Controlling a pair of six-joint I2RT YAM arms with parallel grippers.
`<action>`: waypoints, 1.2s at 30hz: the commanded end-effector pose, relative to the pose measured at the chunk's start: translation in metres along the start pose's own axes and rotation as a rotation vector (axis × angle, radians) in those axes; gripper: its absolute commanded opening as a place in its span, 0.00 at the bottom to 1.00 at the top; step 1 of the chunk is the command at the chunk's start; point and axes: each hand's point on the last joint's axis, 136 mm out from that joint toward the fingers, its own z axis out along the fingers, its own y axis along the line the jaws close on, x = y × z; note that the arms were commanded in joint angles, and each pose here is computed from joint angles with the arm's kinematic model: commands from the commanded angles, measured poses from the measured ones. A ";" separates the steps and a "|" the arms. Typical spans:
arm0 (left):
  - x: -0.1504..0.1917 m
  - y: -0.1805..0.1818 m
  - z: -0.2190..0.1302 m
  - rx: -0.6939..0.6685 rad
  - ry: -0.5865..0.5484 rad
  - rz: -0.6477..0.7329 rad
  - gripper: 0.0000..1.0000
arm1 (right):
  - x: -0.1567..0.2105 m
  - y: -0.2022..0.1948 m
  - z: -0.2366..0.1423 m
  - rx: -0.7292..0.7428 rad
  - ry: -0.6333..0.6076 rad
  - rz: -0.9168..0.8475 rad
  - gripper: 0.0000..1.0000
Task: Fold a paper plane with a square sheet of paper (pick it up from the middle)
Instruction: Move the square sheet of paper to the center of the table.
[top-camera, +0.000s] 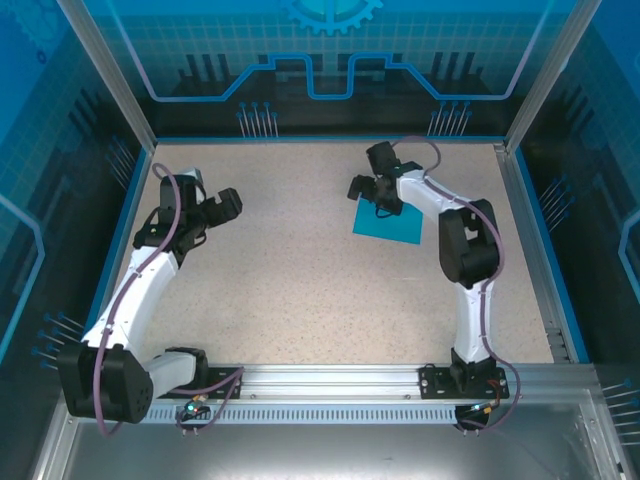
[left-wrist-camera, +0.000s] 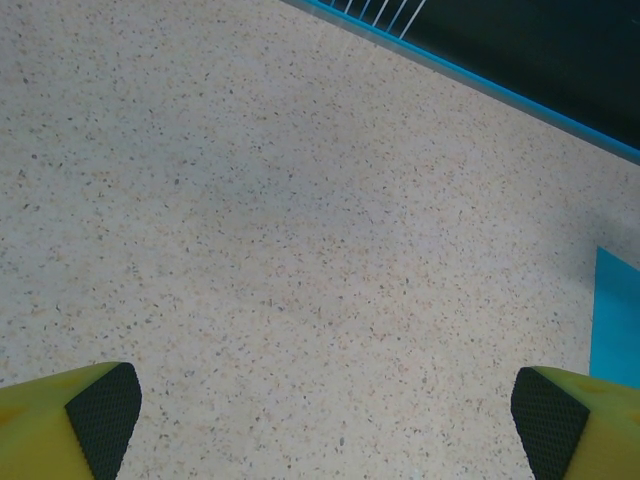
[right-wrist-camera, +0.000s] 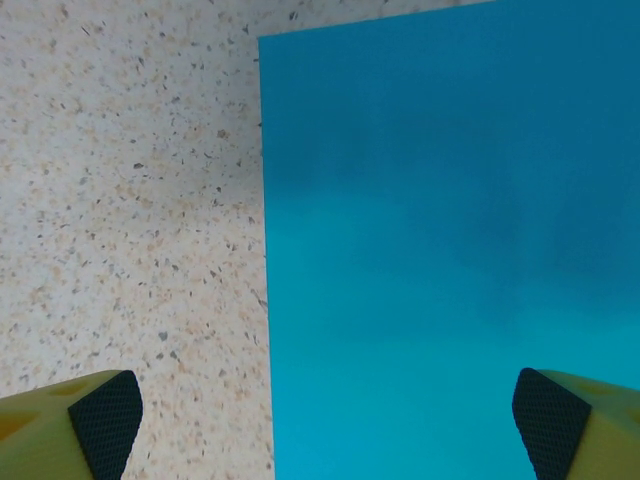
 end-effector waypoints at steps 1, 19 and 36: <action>0.015 -0.002 0.007 0.014 0.059 -0.021 0.98 | 0.020 0.008 0.010 0.011 0.094 -0.009 0.99; 0.021 -0.010 0.010 0.048 0.115 -0.048 0.99 | 0.203 -0.029 -0.020 0.119 0.370 0.061 0.99; 0.034 -0.028 0.005 0.092 0.181 -0.045 0.98 | 0.215 -0.019 -0.117 0.141 0.242 -0.220 0.99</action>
